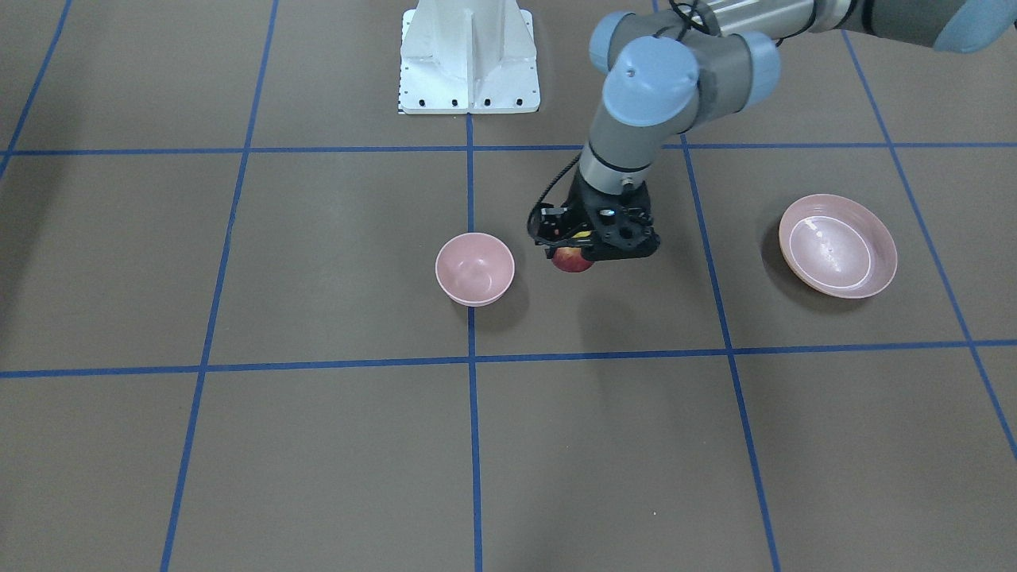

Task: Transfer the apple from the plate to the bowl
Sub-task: 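Lift the apple with the left gripper and carry it over the pink bowl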

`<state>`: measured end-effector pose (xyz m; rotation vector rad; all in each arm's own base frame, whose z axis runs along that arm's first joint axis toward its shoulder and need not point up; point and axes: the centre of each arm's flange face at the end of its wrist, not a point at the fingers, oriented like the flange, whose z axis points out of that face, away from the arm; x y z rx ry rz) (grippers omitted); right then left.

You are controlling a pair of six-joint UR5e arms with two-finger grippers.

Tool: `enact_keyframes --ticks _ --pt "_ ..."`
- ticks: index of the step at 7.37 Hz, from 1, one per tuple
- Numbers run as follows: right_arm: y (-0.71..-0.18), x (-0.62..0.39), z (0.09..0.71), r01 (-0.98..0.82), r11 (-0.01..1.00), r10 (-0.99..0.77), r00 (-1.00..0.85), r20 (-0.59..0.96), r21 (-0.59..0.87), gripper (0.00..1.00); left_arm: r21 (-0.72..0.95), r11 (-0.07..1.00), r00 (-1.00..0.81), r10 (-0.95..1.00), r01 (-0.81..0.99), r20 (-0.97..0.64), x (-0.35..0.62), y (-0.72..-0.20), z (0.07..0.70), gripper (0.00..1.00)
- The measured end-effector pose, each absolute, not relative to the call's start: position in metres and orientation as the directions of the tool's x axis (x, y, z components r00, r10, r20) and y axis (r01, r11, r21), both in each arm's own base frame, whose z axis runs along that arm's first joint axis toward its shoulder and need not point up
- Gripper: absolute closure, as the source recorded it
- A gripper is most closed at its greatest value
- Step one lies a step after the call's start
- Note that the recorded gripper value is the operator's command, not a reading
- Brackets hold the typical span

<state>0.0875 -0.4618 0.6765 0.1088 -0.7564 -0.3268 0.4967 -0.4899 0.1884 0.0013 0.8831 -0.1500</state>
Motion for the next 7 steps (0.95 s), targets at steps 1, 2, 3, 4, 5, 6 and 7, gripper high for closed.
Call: enact_keyframes --ticks 1,2,3,4,5,6,7 --pt "-0.462 0.088 0.677 0.25 0.945 -0.328 0.68 0.656 0.212 0.0 -0.087 0.983 0.624 -0.171 0.162 -0.763 0.537 -0.488 0.157 1.0" --pt "-0.461 0.088 0.677 0.25 0.945 -0.327 0.68 0.656 0.211 0.0 -0.098 0.979 0.628 -0.19 0.178 -0.755 0.566 -0.484 0.142 1.0" --pt "-0.461 0.088 0.678 0.249 0.945 -0.326 0.68 0.657 0.21 0.0 -0.094 0.978 0.633 -0.191 0.185 -0.75 0.587 -0.479 0.14 1.0" --pt "-0.461 0.088 0.678 0.249 0.945 -0.325 0.68 0.657 0.21 0.0 -0.082 0.979 0.635 -0.184 0.187 -0.75 0.605 -0.476 0.147 0.94" --pt "-0.461 0.088 0.678 0.249 0.946 -0.325 0.68 0.657 0.21 0.0 -0.07 0.979 0.632 -0.176 0.189 -0.755 0.618 -0.476 0.156 0.73" --pt "-0.461 0.088 0.678 0.249 0.945 -0.325 0.68 0.657 0.21 0.0 -0.061 0.98 0.627 -0.168 0.188 -0.761 0.625 -0.477 0.162 0.33" --pt "-0.461 0.088 0.678 0.249 0.946 -0.325 0.68 0.657 0.21 0.0 -0.054 0.981 0.624 -0.16 0.185 -0.765 0.627 -0.477 0.164 0.03"
